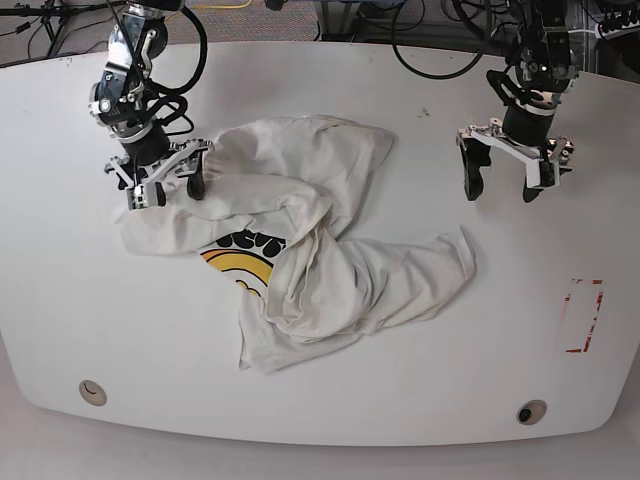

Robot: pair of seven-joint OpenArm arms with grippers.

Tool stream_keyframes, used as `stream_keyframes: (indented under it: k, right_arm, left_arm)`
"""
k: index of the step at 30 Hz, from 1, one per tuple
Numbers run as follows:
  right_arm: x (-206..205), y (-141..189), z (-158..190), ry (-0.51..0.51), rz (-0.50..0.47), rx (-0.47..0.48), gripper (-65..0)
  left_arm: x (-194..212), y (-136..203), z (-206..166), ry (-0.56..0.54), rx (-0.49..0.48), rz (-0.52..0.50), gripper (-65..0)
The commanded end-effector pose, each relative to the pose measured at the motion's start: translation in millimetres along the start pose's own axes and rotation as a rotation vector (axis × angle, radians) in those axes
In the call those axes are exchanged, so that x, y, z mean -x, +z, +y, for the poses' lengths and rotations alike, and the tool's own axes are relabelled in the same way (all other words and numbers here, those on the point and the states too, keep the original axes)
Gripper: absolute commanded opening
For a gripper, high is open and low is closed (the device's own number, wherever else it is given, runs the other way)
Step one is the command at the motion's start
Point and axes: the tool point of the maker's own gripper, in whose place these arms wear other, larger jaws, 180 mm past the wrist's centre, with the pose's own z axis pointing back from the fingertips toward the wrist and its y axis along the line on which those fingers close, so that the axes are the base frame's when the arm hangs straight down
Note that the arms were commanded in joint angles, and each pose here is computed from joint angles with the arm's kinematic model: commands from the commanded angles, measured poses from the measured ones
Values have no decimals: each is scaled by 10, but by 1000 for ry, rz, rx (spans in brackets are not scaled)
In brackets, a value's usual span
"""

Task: Fold the T-shirt properly
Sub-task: 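Reposition the open right gripper beside the shirt's sleeve edge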

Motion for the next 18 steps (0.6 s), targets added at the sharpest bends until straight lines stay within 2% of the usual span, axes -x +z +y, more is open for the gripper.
stream_keyframes:
  k: [1, 4, 6, 16, 18]
  right_arm:
    - [-204, 1, -125, 6, -60, 24, -266]
    - [-252, -24, -196, 1, -62, 39, -265]
    - [-477, -114, -249, 7, -77, 58, -263]
    - [-720, -295, -408, -31, -40, 83, -263]
    - [-909, -395, -372, -33, -71, 66, -265]
  left_arm:
    - [-114, 5, 10, -8, -3, -43, -109]
    - [-104, 2, -4, -9, 1, -42, -110]
    - [-174, 15, 96, -7, -28, -60, -105]
    - [-203, 23, 143, -8, -42, -66, -104]
    - [-207, 16, 131, -4, -39, -72, -104]
